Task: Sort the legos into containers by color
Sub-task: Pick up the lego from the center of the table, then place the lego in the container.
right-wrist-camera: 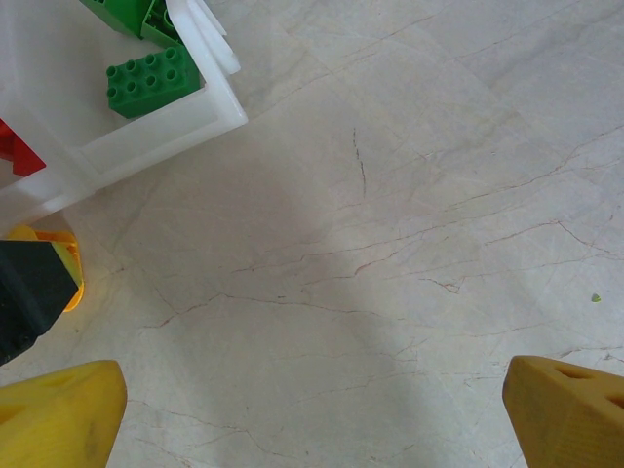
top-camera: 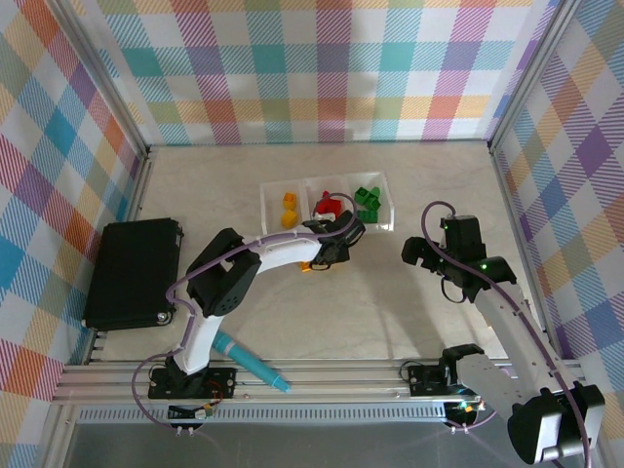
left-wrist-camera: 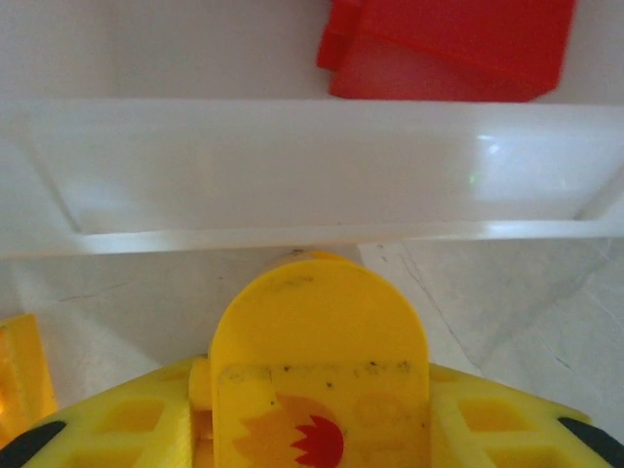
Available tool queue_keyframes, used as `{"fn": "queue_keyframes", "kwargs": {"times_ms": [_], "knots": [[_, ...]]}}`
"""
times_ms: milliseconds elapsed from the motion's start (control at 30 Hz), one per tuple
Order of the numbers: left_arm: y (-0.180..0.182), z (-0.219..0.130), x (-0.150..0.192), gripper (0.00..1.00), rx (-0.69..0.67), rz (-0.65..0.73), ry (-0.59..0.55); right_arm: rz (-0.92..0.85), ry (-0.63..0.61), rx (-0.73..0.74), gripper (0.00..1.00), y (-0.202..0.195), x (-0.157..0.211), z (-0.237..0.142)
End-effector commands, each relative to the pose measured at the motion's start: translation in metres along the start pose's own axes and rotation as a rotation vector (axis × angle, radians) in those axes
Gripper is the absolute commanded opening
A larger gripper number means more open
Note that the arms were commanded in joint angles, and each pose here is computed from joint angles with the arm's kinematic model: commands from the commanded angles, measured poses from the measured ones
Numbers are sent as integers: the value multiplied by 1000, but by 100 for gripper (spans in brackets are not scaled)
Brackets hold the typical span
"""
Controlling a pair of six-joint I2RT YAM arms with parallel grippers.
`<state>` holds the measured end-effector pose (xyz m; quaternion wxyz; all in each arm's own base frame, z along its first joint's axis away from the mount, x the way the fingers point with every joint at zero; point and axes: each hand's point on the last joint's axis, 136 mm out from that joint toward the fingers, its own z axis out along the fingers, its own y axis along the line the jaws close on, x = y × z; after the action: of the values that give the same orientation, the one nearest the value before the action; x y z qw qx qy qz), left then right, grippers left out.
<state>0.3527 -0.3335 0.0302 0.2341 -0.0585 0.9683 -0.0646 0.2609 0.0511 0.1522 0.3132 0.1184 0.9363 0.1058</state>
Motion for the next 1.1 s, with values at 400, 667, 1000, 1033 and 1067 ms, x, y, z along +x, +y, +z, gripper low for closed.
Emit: {"fn": "queue_keyframes", "kwargs": {"times_ms": [400, 667, 1000, 1033, 1067], "knots": [[-12, -115, -56, 31, 93, 211, -171, 3, -8, 5, 99, -1, -4, 0], [61, -132, -117, 33, -88, 142, -243, 4, -11, -3, 99, 2, -8, -1], [107, -97, -149, 33, -186, 87, -203, 0, 4, -7, 99, 4, -9, 1], [110, -90, -149, 33, -195, 81, -193, 0, 4, -6, 99, 4, -9, 2], [111, -83, -150, 33, -196, 75, -183, 0, 4, -4, 99, 4, -9, 1]]}}
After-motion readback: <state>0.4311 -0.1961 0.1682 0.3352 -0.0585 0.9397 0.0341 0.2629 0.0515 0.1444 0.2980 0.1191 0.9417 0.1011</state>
